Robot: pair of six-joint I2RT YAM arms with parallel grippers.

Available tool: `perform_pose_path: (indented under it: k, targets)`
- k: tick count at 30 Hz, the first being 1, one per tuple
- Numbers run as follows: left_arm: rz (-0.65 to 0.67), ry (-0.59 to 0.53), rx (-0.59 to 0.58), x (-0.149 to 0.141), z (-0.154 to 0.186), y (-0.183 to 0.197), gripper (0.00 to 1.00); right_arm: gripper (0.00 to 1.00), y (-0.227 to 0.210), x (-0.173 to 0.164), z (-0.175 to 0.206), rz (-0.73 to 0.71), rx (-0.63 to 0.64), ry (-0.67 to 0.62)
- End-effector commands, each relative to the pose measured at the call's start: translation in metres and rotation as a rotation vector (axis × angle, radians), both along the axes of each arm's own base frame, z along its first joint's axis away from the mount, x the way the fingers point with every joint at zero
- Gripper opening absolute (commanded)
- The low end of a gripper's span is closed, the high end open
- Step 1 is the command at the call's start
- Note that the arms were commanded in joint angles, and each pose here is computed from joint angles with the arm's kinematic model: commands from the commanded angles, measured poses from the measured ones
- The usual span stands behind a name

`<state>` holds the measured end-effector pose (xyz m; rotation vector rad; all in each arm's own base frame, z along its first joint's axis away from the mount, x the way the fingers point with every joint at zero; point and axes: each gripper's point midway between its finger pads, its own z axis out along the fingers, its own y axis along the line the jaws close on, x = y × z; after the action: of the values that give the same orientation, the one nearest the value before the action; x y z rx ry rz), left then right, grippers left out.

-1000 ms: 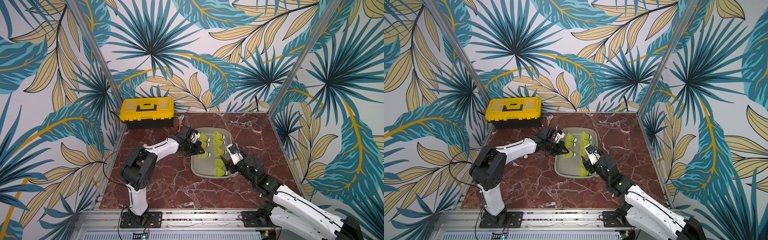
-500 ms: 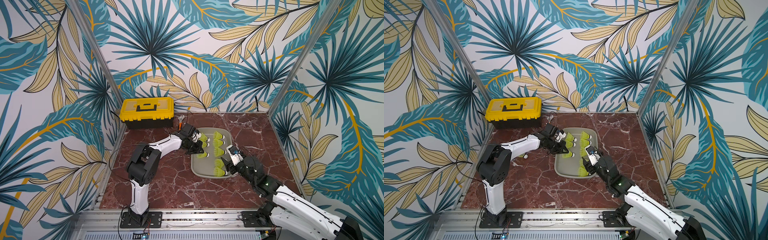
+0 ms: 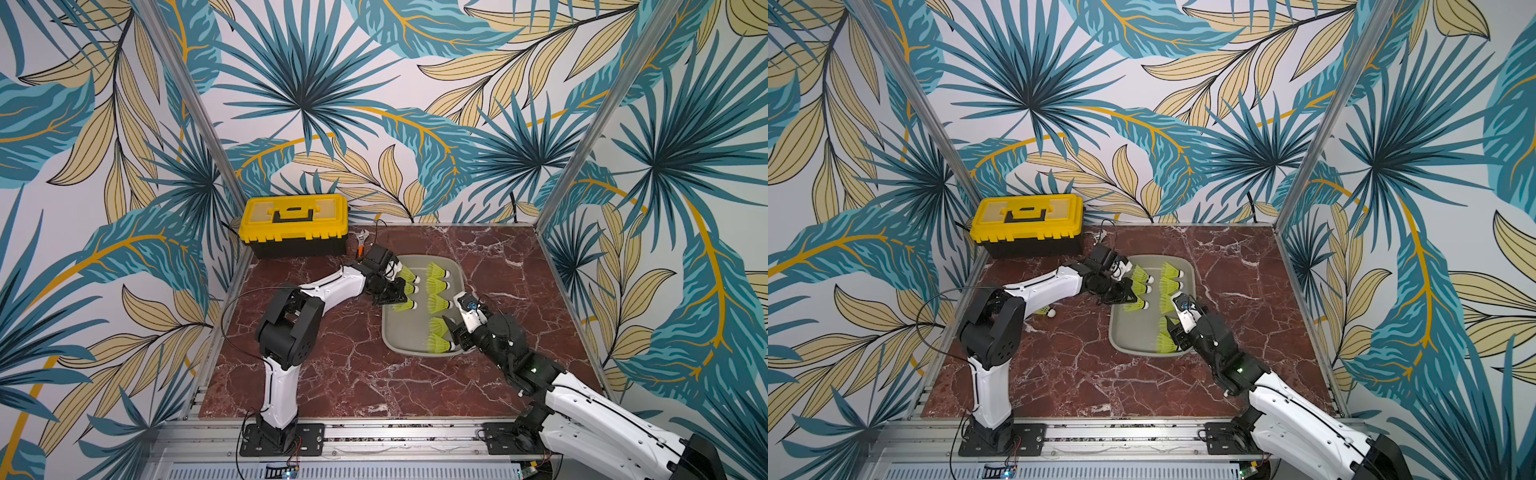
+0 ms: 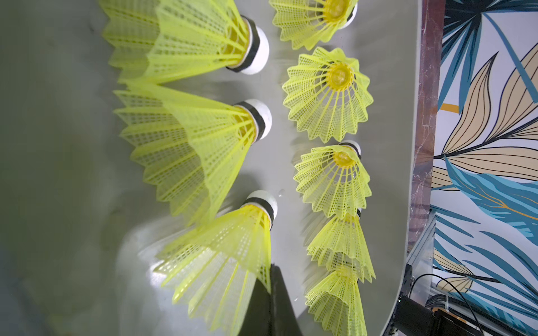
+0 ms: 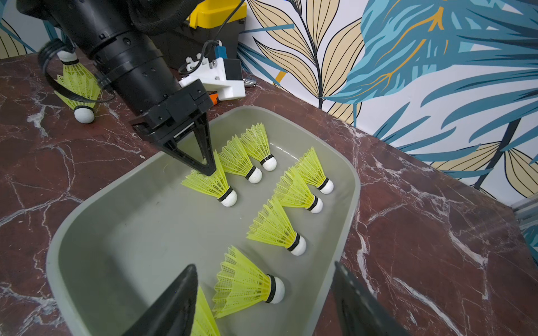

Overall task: Put the shuttlecocks into the storage box
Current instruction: Place the shuttlecock in the storage box.

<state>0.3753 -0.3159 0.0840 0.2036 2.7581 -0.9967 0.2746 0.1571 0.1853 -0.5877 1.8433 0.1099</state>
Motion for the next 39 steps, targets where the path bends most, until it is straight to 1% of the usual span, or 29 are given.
perform_pose_path:
  k: [1,11,21,32,39]
  targets:
    - [0.001,-0.037,0.022,0.012,0.003,-0.001,0.01,0.73,-0.006,-0.003,-0.010,-0.021,-0.007,0.020]
    - [0.003,-0.032,0.043,0.016,-0.003,0.000,0.06,0.73,-0.007,-0.004,-0.013,-0.026,-0.017,0.024]
    - [0.023,-0.052,0.073,0.020,0.000,0.006,0.06,0.74,-0.008,-0.004,-0.015,-0.031,-0.022,0.027]
    - [0.036,-0.069,0.084,0.022,0.005,0.009,0.21,0.74,-0.008,-0.003,-0.016,-0.031,-0.025,0.029]
    - [0.038,-0.079,0.073,0.022,0.011,0.009,0.24,0.74,-0.007,-0.003,-0.017,-0.031,-0.026,0.031]
